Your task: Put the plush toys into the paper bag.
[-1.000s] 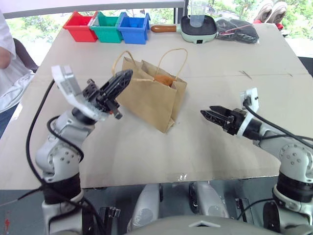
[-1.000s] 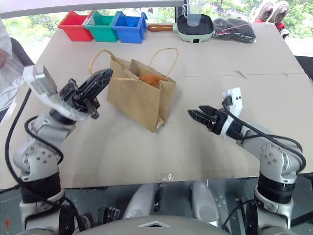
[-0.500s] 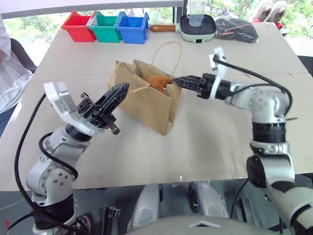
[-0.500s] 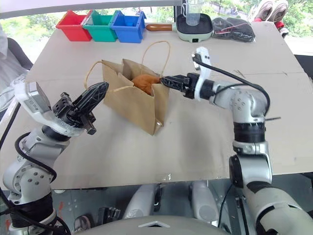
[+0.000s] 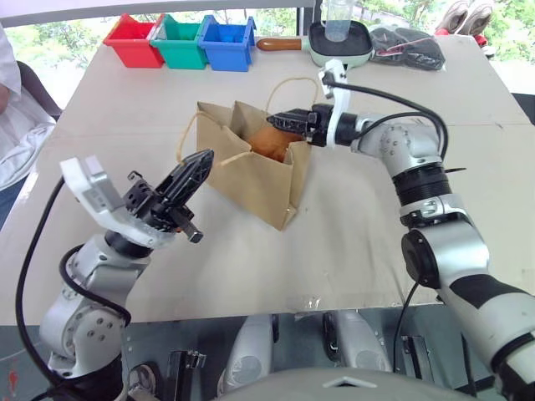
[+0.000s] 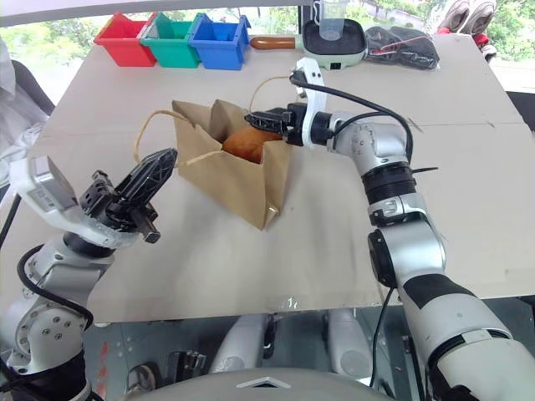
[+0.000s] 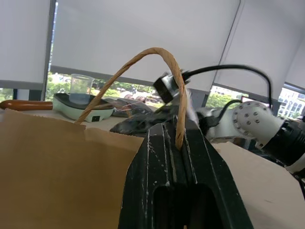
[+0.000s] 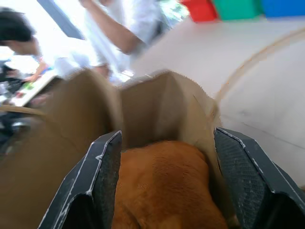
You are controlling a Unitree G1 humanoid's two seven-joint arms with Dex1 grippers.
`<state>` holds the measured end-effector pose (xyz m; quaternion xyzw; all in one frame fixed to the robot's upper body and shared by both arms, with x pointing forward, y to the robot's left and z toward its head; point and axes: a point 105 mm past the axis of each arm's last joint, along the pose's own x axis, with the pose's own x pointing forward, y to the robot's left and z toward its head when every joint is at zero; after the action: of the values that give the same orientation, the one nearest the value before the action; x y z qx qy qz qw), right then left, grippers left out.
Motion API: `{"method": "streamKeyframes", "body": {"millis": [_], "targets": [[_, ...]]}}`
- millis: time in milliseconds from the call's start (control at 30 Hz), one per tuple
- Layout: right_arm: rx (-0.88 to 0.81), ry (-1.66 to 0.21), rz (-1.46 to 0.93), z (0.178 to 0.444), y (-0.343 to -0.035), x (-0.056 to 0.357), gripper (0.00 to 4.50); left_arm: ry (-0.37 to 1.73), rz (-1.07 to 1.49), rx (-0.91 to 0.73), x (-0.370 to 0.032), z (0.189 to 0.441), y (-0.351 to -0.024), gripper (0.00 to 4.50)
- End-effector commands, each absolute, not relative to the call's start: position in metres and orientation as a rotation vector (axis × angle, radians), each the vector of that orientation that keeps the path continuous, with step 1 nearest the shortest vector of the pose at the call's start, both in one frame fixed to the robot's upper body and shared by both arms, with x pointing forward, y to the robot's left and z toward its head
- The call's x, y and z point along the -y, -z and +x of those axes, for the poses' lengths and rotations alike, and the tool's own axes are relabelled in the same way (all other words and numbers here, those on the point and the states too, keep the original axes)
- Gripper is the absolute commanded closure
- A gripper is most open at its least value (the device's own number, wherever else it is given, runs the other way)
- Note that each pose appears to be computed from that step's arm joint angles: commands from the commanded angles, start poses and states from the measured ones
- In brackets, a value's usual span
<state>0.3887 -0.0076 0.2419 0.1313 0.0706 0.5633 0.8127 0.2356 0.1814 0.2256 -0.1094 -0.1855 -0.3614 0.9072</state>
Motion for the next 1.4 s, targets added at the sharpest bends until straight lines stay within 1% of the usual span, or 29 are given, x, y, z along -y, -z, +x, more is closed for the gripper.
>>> {"method": "streamKeyframes", "body": {"millis": [33,100,233,300,400,467,600,633,667,700,833,900,933,1000,1100,1167,1267,1333,1400], "targets": [[-0.043,-1.283,0.255,0.364,-0.272,0.021,0.83,0.754,-0.188,0.451,-0.182,0.227,-0.241,4.5],[-0.065,-1.238,0.241,0.361,-0.269,0.029,0.08,0.755,-0.186,0.453,-0.182,0.227,-0.242,4.5],[-0.093,-1.206,0.216,0.358,-0.264,0.038,0.08,0.757,-0.186,0.457,-0.182,0.228,-0.245,4.5],[-0.116,-1.187,0.222,0.362,-0.26,0.038,0.08,0.761,-0.186,0.459,-0.182,0.228,-0.245,4.5],[-0.154,-1.179,0.256,0.373,-0.253,0.02,0.08,0.768,-0.19,0.457,-0.181,0.229,-0.244,4.5],[-0.154,-1.163,0.277,0.384,-0.251,0.007,0.08,0.77,-0.189,0.456,-0.181,0.229,-0.244,4.5],[-0.126,-1.193,0.321,0.393,-0.259,-0.011,0.08,0.763,-0.187,0.461,-0.181,0.227,-0.244,4.5],[-0.117,-1.197,0.323,0.394,-0.261,-0.013,0.58,0.761,-0.187,0.463,-0.181,0.226,-0.244,4.5],[-0.095,-1.212,0.339,0.394,-0.265,-0.015,0.88,0.755,-0.187,0.465,-0.181,0.226,-0.245,4.5],[-0.075,-1.228,0.364,0.393,-0.271,-0.016,1.31,0.748,-0.187,0.469,-0.182,0.225,-0.245,4.5],[0.025,-1.312,0.433,0.379,-0.296,-0.01,3.35,0.699,-0.203,0.497,-0.191,0.229,-0.25,4.5],[0.067,-1.351,0.47,0.367,-0.309,-0.001,4.32,0.676,-0.207,0.521,-0.197,0.241,-0.259,4.5],[0.076,-1.359,0.477,0.363,-0.312,0.002,4.45,0.669,-0.208,0.529,-0.199,0.244,-0.262,4.5],[0.114,-1.359,0.491,0.353,-0.322,0.01,4.45,0.677,-0.214,0.547,-0.204,0.253,-0.271,4.5],[0.227,-1.296,0.508,0.331,-0.347,0.03,4.45,0.668,-0.215,0.582,-0.219,0.28,-0.293,4.5],[0.276,-1.254,0.517,0.317,-0.356,0.041,4.45,0.688,-0.215,0.597,-0.222,0.294,-0.305,4.5],[0.281,-1.184,0.503,0.306,-0.35,0.048,4.45,0.739,-0.185,0.529,-0.212,0.319,-0.304,4.5],[0.272,-1.137,0.501,0.301,-0.342,0.051,4.45,0.776,-0.145,0.467,-0.202,0.337,-0.295,4.5],[0.232,-1.053,0.479,0.305,-0.324,0.054,4.45,0.801,-0.104,0.396,-0.191,0.357,-0.28,4.5]]}}
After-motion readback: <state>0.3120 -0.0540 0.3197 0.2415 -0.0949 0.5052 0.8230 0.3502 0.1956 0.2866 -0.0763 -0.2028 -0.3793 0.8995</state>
